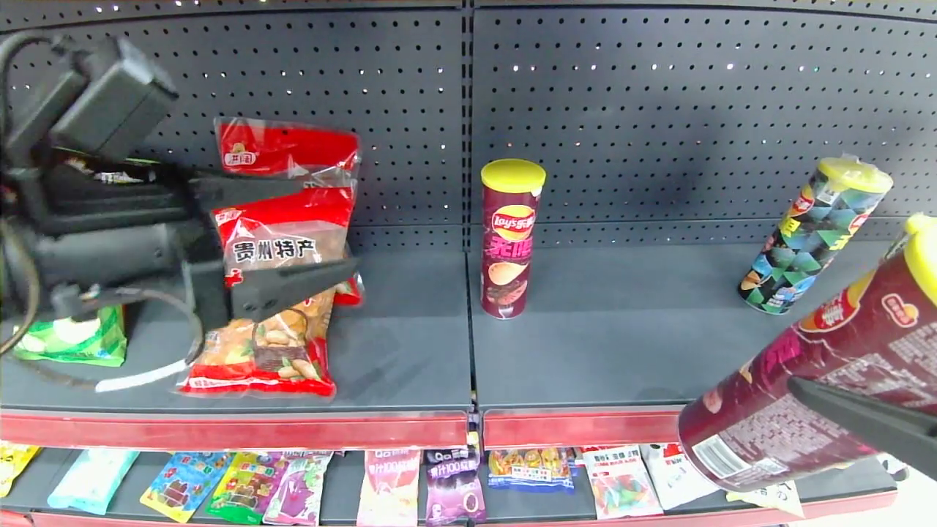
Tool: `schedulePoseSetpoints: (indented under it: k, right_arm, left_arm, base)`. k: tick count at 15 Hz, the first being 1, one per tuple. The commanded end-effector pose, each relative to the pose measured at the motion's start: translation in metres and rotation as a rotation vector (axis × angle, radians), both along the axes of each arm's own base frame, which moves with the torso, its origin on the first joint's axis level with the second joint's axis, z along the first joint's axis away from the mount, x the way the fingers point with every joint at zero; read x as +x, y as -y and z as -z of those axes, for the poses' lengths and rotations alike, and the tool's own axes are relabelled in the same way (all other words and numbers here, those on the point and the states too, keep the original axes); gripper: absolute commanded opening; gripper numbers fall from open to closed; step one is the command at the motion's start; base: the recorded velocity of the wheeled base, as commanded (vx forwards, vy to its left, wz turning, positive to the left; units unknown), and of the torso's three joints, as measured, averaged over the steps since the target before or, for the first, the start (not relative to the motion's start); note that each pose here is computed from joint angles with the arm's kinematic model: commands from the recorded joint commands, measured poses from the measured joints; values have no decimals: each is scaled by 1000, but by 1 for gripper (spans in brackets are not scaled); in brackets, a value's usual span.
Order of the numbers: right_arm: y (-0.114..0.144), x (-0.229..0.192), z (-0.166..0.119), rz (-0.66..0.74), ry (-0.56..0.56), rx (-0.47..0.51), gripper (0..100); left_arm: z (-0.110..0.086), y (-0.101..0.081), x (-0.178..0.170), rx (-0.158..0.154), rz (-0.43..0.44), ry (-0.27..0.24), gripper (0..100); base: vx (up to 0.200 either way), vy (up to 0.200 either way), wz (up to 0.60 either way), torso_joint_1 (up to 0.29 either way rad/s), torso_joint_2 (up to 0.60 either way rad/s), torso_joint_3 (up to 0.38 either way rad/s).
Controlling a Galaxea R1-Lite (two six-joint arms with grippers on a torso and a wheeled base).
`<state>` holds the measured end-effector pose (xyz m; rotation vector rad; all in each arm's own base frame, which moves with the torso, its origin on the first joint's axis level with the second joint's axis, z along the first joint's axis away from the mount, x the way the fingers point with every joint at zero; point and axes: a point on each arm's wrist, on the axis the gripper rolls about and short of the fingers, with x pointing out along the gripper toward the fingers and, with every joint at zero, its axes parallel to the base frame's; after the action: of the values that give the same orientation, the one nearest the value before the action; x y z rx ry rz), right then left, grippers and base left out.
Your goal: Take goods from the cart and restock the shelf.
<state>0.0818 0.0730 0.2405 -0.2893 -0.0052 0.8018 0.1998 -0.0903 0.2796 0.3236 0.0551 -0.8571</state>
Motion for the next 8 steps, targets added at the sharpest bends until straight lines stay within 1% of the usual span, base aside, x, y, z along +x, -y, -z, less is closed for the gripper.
schedulePoseSetpoints:
  k: [1,3,6,8]
  right_arm:
    - [-2,3,-3,8,3,2,0]
    - [-3,4,-4,11,1,2,0]
    - [-3,6,-5,18,-1,0,0]
    - [-4,6,-3,20,-5,-3,0]
  left_arm:
    - [19,46,81,-3,168,-98,100]
    - [29,55,89,1,215,-123,100]
    - [38,61,103,6,222,-143,100]
    - [39,65,112,4,230,-138,100]
  base:
    - [0,0,0,0,0,0]
    - [0,0,0,0,0,0]
    - [0,0,0,0,0,0]
    - [0,0,0,0,0,0]
